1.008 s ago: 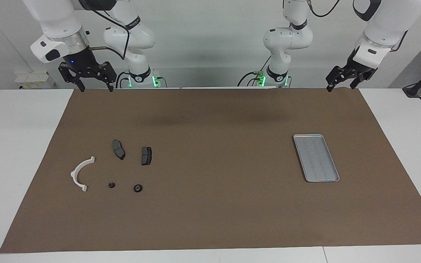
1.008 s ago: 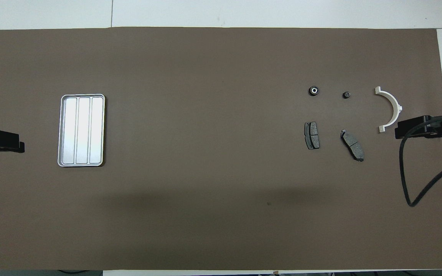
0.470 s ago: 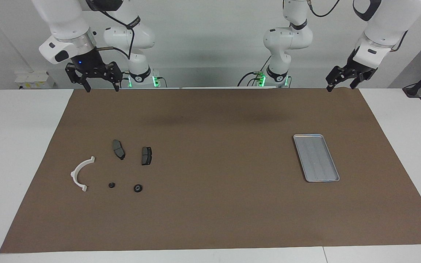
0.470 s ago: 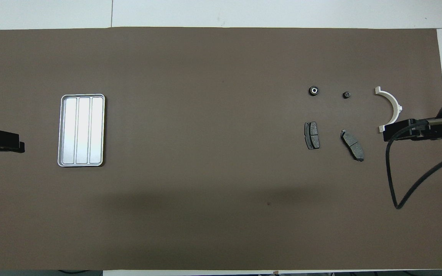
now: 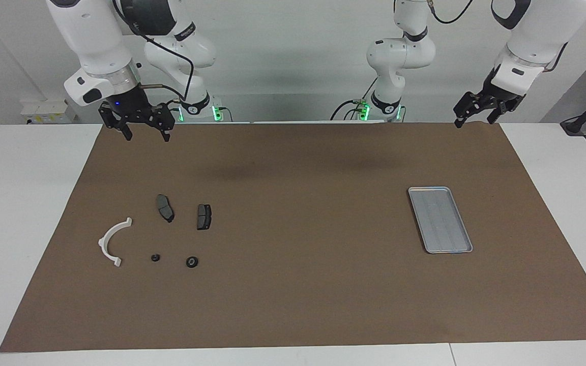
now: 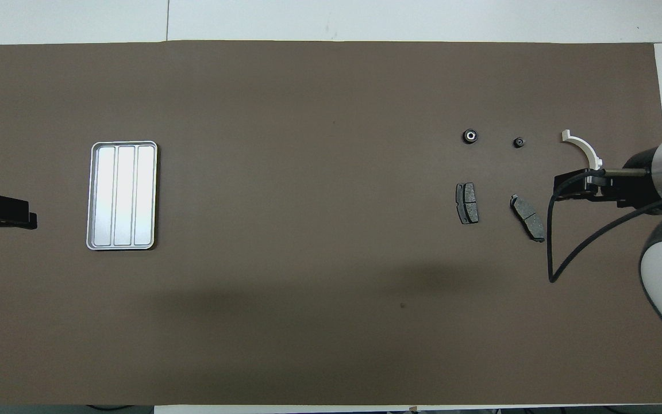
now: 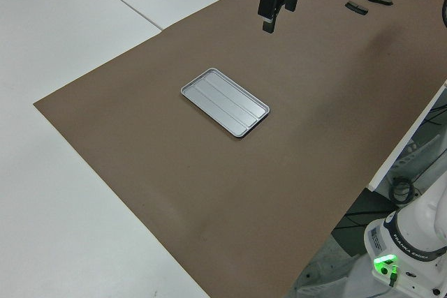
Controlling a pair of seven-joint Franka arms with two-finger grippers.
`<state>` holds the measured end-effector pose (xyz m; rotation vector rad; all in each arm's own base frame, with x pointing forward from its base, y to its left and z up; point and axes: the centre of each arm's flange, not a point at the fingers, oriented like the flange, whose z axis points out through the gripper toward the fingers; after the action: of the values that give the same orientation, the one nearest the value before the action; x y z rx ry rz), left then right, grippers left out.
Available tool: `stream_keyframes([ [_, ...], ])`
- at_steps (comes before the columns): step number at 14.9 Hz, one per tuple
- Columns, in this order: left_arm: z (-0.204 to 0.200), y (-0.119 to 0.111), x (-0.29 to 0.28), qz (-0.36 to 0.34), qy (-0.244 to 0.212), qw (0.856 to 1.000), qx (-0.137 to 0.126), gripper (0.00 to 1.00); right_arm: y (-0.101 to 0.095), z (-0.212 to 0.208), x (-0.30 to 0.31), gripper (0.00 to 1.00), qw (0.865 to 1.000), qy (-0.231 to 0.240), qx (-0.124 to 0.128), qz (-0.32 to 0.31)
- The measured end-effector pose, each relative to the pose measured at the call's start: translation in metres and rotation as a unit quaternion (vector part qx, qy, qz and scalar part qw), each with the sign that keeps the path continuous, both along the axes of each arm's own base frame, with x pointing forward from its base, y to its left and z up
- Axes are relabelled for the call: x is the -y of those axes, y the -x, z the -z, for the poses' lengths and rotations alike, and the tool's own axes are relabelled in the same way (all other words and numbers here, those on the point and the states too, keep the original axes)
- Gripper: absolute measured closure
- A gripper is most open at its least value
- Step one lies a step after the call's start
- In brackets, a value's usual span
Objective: Pick bearing gear from pile to tray
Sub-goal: 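Move the right gripper toward the black bearing gear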
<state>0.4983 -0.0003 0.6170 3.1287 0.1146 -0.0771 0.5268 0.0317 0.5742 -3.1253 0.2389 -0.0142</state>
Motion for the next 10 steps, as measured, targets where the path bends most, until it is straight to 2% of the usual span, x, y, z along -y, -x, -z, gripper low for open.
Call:
stream_keyframes([
  [5,0.000,0.000,0.000,0.000,0.000,1.000,0.000,0.00,-0.024,0.047,-0.009,0.03,0.999,-0.003,0.001,0.035],
  [8,0.000,0.000,0.000,0.000,0.000,1.000,0.000,0.00,-0.041,0.075,-0.012,0.00,0.999,-0.004,0.002,0.033],
  [10,0.000,0.000,0.000,0.000,0.000,1.000,0.000,0.00,-0.051,0.089,-0.014,0.10,0.999,-0.005,0.011,0.032],
])
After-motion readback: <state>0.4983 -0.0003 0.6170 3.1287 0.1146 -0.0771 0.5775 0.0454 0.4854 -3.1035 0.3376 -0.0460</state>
